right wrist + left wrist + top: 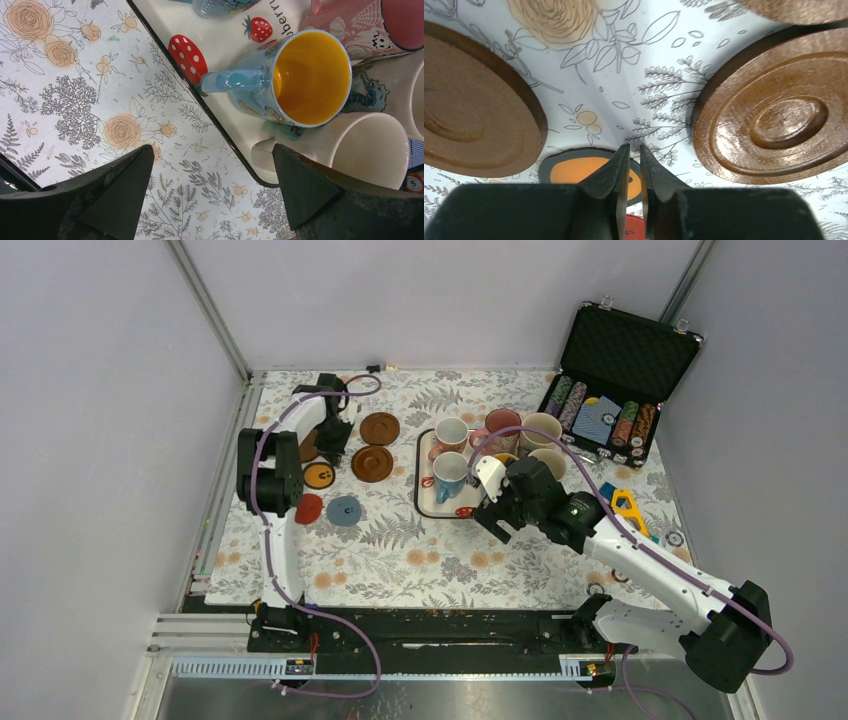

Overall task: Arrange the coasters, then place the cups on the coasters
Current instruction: Move the coaster to the center of the board.

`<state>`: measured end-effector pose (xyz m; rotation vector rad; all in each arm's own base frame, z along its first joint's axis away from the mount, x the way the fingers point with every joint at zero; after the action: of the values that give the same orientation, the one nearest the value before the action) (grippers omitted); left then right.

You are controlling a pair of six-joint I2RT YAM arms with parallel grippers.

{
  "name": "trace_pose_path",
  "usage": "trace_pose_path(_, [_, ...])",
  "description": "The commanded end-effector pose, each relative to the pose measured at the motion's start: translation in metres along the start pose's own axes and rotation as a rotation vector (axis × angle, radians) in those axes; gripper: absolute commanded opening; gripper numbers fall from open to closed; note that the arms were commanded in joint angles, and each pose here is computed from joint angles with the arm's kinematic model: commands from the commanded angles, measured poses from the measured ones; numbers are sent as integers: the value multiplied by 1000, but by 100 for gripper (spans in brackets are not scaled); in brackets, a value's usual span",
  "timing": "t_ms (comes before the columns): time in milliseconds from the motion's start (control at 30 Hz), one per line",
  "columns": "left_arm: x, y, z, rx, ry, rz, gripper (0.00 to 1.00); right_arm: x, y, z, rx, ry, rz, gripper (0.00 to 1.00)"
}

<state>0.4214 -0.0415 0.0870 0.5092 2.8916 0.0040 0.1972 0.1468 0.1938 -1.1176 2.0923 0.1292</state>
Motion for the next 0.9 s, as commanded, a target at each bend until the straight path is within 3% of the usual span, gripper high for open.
trace_pose_path(0, [12, 10, -13, 35, 11, -50, 14, -6, -7, -7, 41, -48, 9, 97])
trace_pose_path(367, [55, 12, -26, -7, -16, -51, 11, -8, -7, -12, 43, -69, 15, 97])
trace_pose_path(600, [44, 16, -45, -42, -97, -60, 11, -8, -8, -12, 50, -67, 15, 97])
trace_pose_path(867, [29, 21, -23, -40, -75, -82, 11, -7, -8, -9, 53, -54, 10, 97])
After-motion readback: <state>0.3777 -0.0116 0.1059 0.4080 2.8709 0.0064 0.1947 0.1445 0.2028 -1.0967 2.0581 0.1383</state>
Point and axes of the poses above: each gripper's point midway between its finger pads, its own z axis out along the fingers, its own y axis along the line the jaws close on, x = y × z, the point moved 7 cm from there along -z, back along the fingers, and after that the axes turned 3 degrees about z, right-handed, at the moved point
